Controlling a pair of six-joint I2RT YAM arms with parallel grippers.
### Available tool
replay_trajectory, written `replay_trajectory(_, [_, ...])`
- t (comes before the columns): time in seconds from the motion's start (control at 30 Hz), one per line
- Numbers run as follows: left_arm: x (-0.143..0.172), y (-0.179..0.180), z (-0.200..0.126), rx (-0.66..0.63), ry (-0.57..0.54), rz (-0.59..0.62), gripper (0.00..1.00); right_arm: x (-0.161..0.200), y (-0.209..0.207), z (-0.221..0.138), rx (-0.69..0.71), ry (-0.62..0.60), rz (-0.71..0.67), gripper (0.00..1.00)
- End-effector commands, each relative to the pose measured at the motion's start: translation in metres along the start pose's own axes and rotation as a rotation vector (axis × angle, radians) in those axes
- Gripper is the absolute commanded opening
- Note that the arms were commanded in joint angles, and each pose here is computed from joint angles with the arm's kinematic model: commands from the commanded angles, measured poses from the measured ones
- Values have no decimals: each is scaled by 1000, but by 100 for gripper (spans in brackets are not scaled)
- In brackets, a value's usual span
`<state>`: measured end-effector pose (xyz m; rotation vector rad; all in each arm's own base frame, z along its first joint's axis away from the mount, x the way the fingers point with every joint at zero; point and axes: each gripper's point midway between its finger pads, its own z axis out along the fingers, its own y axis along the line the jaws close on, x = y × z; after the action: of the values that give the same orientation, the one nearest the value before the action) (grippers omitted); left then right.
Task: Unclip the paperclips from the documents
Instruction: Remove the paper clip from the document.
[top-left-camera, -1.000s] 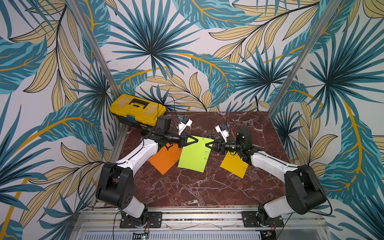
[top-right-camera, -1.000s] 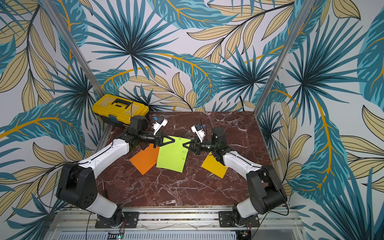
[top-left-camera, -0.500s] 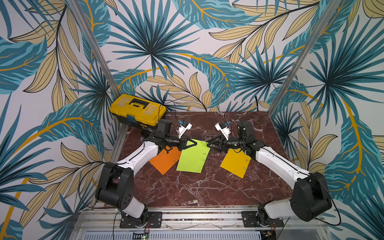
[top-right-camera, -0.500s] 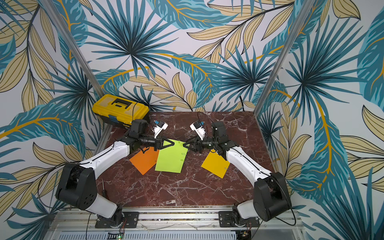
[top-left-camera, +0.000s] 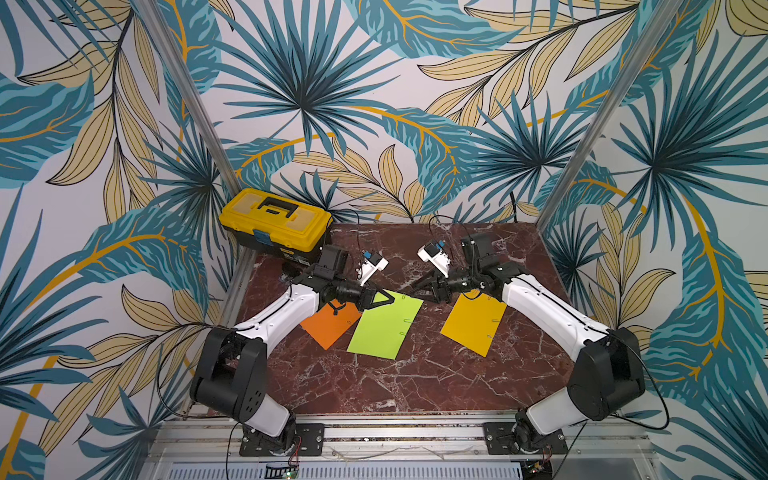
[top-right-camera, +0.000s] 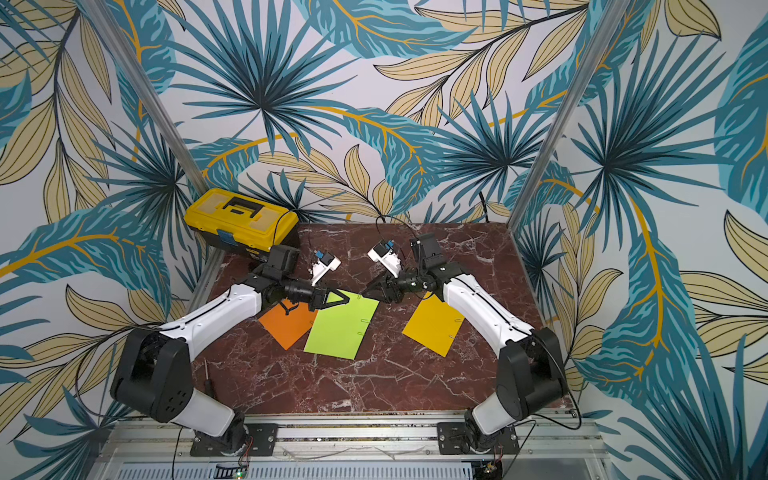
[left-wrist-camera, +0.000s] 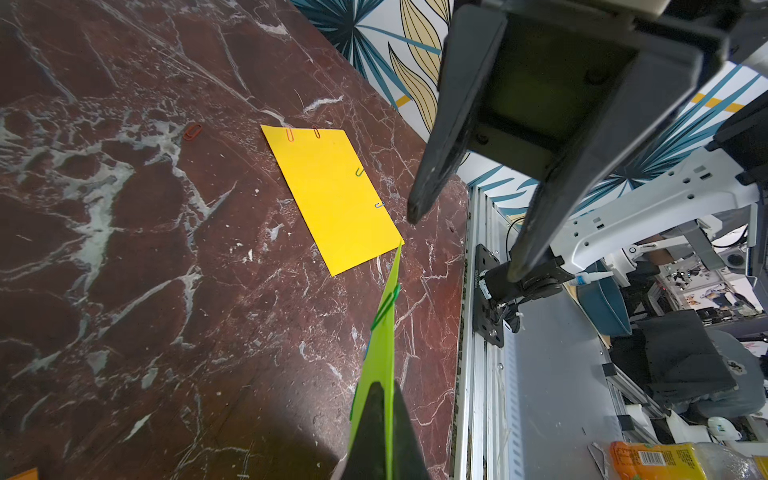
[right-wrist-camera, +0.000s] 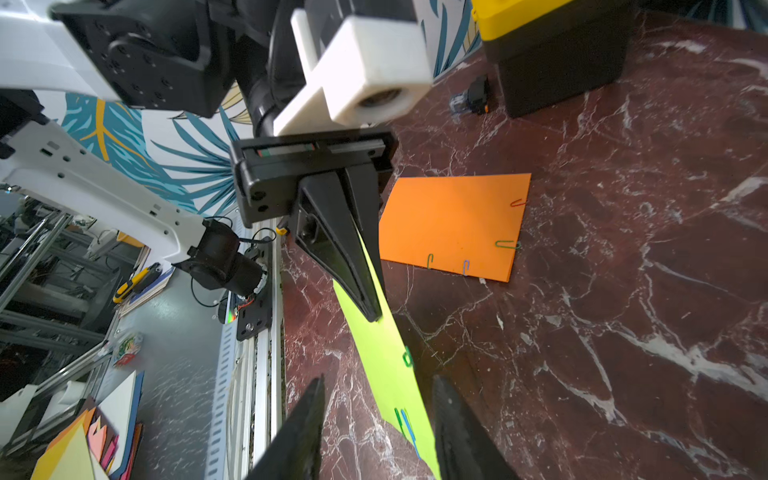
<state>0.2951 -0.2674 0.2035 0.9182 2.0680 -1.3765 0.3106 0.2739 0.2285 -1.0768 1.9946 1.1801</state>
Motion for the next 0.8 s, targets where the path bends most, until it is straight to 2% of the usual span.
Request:
replay_trajectory(0.0, [-4, -7, 1, 24, 7, 24, 0, 15, 6, 9, -40, 65, 16, 42])
replay_trajectory(0.77, [-1, -7, 5, 34, 26, 21, 0, 14, 2, 23, -70, 45, 20, 29])
